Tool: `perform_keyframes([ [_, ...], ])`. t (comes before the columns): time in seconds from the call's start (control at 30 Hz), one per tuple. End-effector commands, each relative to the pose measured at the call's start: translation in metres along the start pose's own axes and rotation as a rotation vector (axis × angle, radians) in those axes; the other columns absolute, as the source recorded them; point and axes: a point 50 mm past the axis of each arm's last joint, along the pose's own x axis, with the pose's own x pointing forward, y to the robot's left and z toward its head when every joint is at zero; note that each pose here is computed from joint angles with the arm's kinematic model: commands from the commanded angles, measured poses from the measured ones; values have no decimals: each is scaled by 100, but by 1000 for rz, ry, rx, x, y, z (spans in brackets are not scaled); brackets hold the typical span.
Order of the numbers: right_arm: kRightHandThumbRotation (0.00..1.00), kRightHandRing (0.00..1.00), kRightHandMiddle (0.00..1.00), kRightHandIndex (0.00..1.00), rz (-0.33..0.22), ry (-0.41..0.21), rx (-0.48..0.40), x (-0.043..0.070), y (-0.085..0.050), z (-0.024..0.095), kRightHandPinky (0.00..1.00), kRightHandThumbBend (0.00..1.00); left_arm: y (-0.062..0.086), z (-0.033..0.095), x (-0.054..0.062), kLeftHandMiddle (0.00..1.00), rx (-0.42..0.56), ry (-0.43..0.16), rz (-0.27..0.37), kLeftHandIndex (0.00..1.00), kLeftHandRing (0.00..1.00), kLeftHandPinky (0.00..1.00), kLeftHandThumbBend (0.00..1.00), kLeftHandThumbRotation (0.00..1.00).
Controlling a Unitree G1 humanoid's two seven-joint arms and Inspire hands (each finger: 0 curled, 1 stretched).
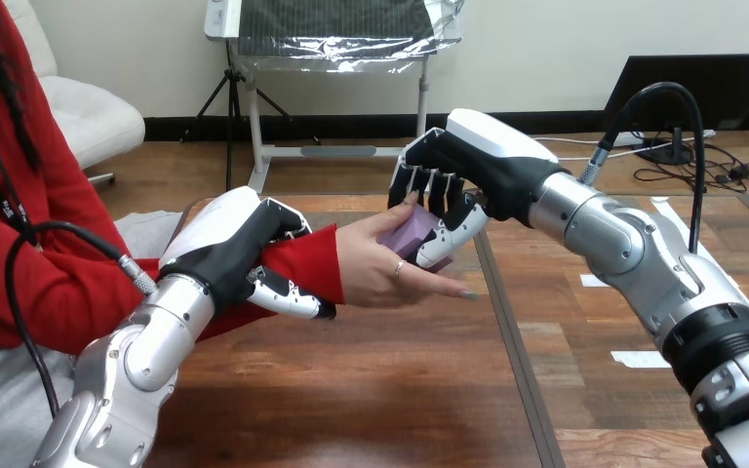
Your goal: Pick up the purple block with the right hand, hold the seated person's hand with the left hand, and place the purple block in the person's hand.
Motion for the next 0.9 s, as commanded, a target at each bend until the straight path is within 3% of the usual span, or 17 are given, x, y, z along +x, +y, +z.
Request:
perform_keyframes([
  [0.0, 0, 40, 45, 45, -105, -122, 12, 4, -26, 26, 35, 75, 47, 62, 20, 40, -2, -263, 191, 41, 33, 27, 70, 0],
  [0.43, 0, 39, 45, 44, -92, -134, 2, 3, -25, 31, 35, 75, 48, 60, 19, 41, -2, -264, 211, 42, 33, 28, 70, 0],
  [0.87, 0, 39, 44, 44, -78, -123, 15, 2, -22, 27, 35, 76, 50, 57, 18, 41, -2, -261, 215, 42, 34, 29, 69, 0],
])
